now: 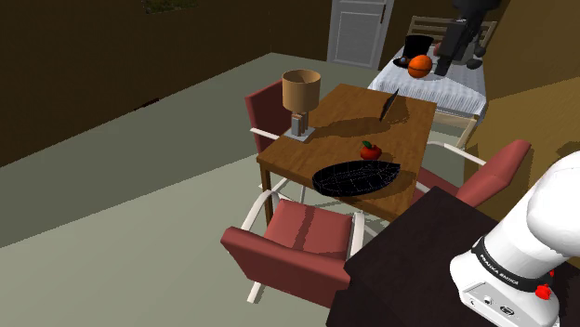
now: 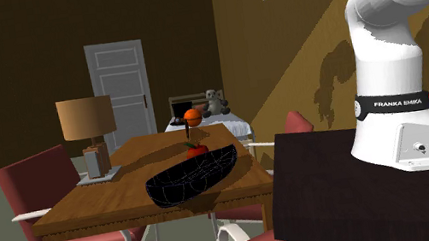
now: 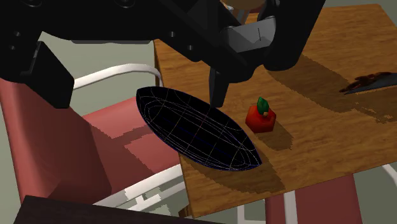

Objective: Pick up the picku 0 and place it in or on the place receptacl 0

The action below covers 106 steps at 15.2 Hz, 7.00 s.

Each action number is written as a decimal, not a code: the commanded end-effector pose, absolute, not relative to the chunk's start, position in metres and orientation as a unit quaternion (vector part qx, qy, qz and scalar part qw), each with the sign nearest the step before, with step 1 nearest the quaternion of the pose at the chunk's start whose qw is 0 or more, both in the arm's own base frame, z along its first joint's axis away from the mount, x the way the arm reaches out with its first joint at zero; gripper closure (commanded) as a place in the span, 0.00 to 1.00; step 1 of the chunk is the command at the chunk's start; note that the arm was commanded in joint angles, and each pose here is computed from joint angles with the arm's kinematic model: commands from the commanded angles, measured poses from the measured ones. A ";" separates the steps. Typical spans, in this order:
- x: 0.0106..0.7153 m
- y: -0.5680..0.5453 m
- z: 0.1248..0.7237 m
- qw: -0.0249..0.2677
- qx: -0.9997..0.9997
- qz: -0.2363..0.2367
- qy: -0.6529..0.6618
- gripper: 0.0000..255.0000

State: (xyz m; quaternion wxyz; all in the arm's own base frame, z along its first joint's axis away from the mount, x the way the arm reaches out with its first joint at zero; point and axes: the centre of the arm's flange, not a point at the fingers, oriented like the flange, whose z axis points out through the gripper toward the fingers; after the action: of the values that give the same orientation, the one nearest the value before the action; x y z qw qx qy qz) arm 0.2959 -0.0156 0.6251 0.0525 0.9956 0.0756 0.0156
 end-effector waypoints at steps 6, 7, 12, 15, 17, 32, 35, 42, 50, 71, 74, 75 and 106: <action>0.327 -0.052 0.578 0.047 0.995 0.014 0.082 0.00; 0.333 -0.059 0.568 0.046 0.995 0.014 0.083 0.00; 0.364 -0.094 0.520 0.041 0.995 0.013 0.089 0.00; 0.382 -0.114 0.491 0.038 0.995 0.012 0.092 0.00; 0.395 -0.128 0.472 0.035 0.995 0.011 0.095 0.00; 0.489 -0.225 0.324 0.019 0.993 0.007 0.113 0.00; 0.509 -0.243 0.294 0.016 0.993 0.006 0.117 0.00; 0.553 -0.285 0.223 0.009 0.992 0.004 0.125 0.00; 0.591 -0.318 0.153 0.003 0.991 0.003 0.132 0.00; 0.591 -0.318 0.123 0.003 0.991 0.003 0.132 1.00; 0.591 -0.319 0.129 0.003 0.991 0.003 0.132 1.00; 0.591 -0.319 0.134 0.003 0.991 0.003 0.132 1.00; 0.591 -0.319 0.294 0.003 0.991 0.003 0.132 1.00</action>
State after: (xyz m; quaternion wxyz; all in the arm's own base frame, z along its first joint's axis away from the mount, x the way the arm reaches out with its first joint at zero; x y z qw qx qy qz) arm 0.5908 -0.3188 0.2890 0.0025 0.9913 0.1318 0.0028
